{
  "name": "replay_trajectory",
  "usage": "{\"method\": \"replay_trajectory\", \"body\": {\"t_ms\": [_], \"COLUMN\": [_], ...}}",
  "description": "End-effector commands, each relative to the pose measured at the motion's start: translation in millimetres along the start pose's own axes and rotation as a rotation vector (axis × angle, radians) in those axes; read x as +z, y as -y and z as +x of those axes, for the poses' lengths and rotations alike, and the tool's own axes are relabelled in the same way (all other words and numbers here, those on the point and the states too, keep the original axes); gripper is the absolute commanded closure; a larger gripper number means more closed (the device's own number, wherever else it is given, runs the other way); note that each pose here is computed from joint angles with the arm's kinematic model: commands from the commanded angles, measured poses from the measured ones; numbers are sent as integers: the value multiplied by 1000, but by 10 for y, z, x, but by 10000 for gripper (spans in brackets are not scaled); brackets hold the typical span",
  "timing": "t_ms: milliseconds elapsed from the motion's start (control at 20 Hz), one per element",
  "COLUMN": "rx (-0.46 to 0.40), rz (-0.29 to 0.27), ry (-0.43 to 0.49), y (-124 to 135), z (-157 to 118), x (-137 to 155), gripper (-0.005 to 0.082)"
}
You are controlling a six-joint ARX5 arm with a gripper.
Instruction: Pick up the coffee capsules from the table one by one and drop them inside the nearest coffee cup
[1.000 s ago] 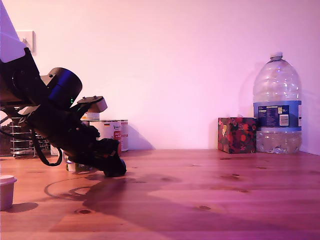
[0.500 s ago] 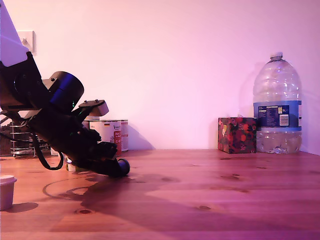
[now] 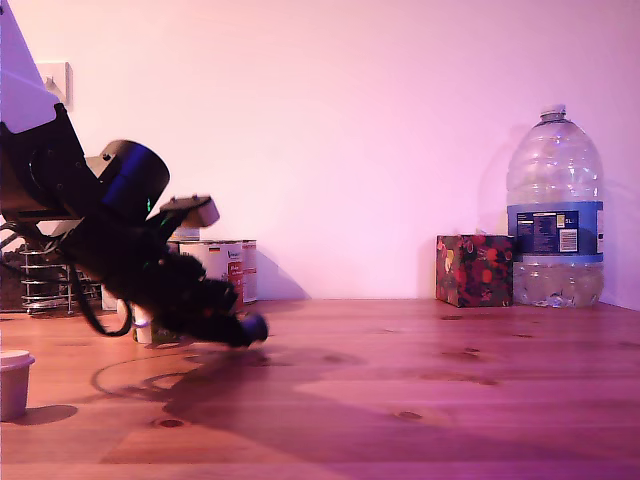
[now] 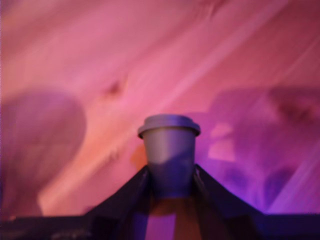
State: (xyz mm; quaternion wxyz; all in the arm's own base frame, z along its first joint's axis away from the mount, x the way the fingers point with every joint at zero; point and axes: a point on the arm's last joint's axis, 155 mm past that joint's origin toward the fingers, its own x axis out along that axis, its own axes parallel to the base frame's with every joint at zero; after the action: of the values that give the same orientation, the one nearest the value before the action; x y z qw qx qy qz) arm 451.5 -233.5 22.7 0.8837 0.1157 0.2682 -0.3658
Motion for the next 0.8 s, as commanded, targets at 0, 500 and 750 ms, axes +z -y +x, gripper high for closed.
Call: {"method": "replay_trajectory", "body": {"t_ms": [0, 500, 750], "rx": [-41, -21, 80], "rz": [5, 53, 52], "ry": [14, 215, 306], "y": [81, 99, -100], "z": [61, -292, -595], "x": [-37, 510, 670], "gripper": [697, 692, 692]}}
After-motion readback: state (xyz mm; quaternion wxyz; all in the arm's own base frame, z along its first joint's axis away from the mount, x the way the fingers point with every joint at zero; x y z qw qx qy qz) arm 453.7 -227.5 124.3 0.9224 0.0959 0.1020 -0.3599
